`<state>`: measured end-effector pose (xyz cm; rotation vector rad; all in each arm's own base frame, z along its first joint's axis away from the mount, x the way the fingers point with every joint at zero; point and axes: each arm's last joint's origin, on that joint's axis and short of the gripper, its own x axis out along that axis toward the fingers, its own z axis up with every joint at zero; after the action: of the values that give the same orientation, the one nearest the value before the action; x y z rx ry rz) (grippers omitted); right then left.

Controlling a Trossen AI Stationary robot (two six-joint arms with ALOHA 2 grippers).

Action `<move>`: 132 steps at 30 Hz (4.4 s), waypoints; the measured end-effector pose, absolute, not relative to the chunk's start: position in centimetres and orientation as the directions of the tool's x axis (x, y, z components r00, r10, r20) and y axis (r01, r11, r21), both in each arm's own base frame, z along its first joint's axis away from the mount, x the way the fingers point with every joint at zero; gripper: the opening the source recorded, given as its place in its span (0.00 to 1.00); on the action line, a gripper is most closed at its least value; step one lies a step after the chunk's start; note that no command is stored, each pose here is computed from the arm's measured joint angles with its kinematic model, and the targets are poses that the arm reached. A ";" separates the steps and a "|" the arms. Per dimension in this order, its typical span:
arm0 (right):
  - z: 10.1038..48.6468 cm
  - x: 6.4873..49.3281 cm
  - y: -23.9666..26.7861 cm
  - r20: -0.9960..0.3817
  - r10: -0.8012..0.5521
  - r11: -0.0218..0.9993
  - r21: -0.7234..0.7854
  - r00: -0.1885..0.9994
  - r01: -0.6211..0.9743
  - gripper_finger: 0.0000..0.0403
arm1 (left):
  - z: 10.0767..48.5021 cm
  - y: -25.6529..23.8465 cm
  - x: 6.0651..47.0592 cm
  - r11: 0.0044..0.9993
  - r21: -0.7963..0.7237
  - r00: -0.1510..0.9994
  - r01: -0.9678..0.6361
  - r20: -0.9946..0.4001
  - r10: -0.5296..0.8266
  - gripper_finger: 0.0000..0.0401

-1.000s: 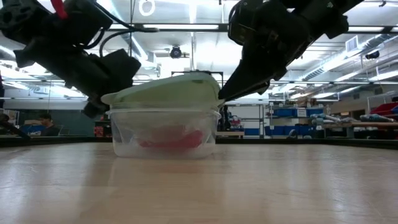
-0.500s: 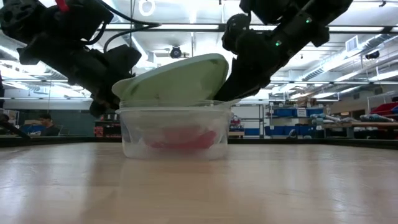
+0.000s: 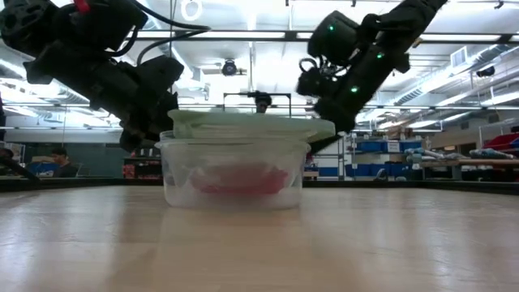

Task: Roll bandage
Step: Close the transparent tupperware

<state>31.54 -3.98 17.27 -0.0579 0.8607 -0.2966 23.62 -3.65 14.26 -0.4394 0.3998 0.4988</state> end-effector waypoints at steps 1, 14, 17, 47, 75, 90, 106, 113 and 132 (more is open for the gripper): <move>17.4 31.0 -3.9 -0.766 -0.256 0.962 -0.138 0.590 0.237 0.18 | 14.3 -3.7 23.6 0.791 -0.303 0.807 -0.532 -0.466 0.364 0.19; 18.3 28.5 8.5 -0.811 -0.026 0.998 0.018 0.584 0.068 0.18 | 14.2 -3.7 23.6 0.792 -0.301 0.805 -0.531 -0.471 0.361 0.19; 18.4 27.4 11.7 -0.741 -0.174 0.973 -0.232 0.648 -0.004 0.18 | 14.2 -3.7 23.6 0.793 -0.303 0.806 -0.528 -0.471 0.357 0.19; 15.9 29.9 19.7 -0.533 -0.419 0.519 -0.805 0.735 -0.288 0.44 | 14.6 -3.9 23.8 0.780 -0.361 0.832 -0.512 -0.433 0.346 0.19; 15.0 30.7 19.4 -0.467 -0.490 0.363 -0.877 0.736 -0.315 0.03 | 14.5 -3.9 23.8 0.783 -0.351 0.828 -0.513 -0.445 0.342 0.19; 20.2 28.9 17.0 -0.364 -0.609 0.314 -0.927 0.705 -0.207 0.05 | 14.5 -4.0 23.8 0.788 -0.360 0.833 -0.499 -0.451 0.321 0.19; 17.6 25.3 12.8 -0.804 -0.498 0.811 -0.565 0.326 -0.154 0.07 | 14.6 -4.0 23.9 0.791 -0.379 0.845 -0.480 -0.442 0.301 0.19; 16.9 24.8 13.3 -0.880 -0.391 0.877 -0.446 0.271 -0.180 0.17 | 14.6 -4.0 23.9 0.791 -0.379 0.845 -0.481 -0.443 0.301 0.19; 20.4 28.5 17.2 -0.786 -0.155 0.875 -0.391 0.599 -0.286 0.49 | 14.6 -4.0 23.9 0.791 -0.379 0.845 -0.481 -0.442 0.302 0.19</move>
<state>28.49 17.22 20.41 -0.5191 0.9371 0.0801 23.87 -4.02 14.62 -0.5029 0.3739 0.4316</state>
